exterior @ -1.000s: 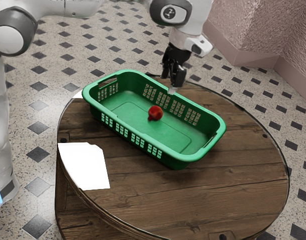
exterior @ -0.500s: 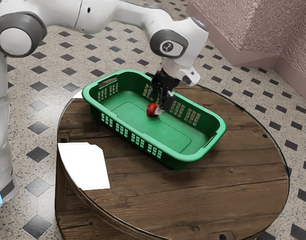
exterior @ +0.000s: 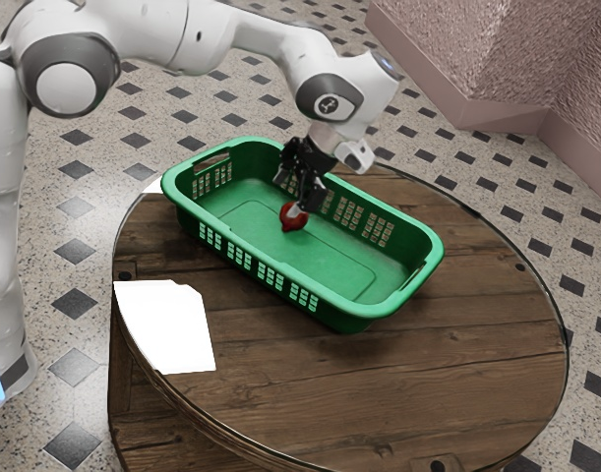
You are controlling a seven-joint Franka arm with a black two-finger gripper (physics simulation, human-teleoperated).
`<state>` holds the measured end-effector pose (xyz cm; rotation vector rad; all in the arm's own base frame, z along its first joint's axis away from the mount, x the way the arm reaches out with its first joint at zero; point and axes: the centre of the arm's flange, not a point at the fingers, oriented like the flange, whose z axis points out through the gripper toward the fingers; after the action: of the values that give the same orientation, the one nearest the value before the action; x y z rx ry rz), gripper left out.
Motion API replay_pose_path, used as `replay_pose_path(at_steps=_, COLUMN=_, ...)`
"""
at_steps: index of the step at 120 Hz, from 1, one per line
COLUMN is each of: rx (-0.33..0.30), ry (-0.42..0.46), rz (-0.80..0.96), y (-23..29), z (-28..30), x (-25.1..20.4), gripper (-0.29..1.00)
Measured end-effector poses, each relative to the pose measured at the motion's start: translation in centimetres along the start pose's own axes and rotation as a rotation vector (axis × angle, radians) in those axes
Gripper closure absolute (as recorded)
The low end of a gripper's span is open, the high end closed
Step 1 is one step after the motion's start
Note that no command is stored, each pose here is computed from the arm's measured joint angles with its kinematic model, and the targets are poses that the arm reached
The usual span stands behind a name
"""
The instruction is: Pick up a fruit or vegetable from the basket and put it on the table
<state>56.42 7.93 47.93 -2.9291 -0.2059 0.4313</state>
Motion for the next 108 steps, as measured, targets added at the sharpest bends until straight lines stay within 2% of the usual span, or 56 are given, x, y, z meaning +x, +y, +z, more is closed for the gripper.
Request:
replay_pose_path(at_steps=16, rx=0.009, ry=-0.015, rz=-0.022, y=-1.1, z=0.9, x=0.5, gripper=0.0)
replay_pose_path(at_steps=46, rx=0.01, ry=0.012, rz=-0.042, y=-1.9, z=2.6, x=2.4, gripper=0.0)
replay_pose_path(at_steps=90, rx=0.008, ry=0.021, rz=-0.033, y=-1.2, z=5.4, x=4.8, gripper=0.0)
replay_pose_path(at_steps=108, rx=-0.002, ry=0.021, rz=-0.031, y=-1.0, z=5.8, x=5.2, gripper=0.08)
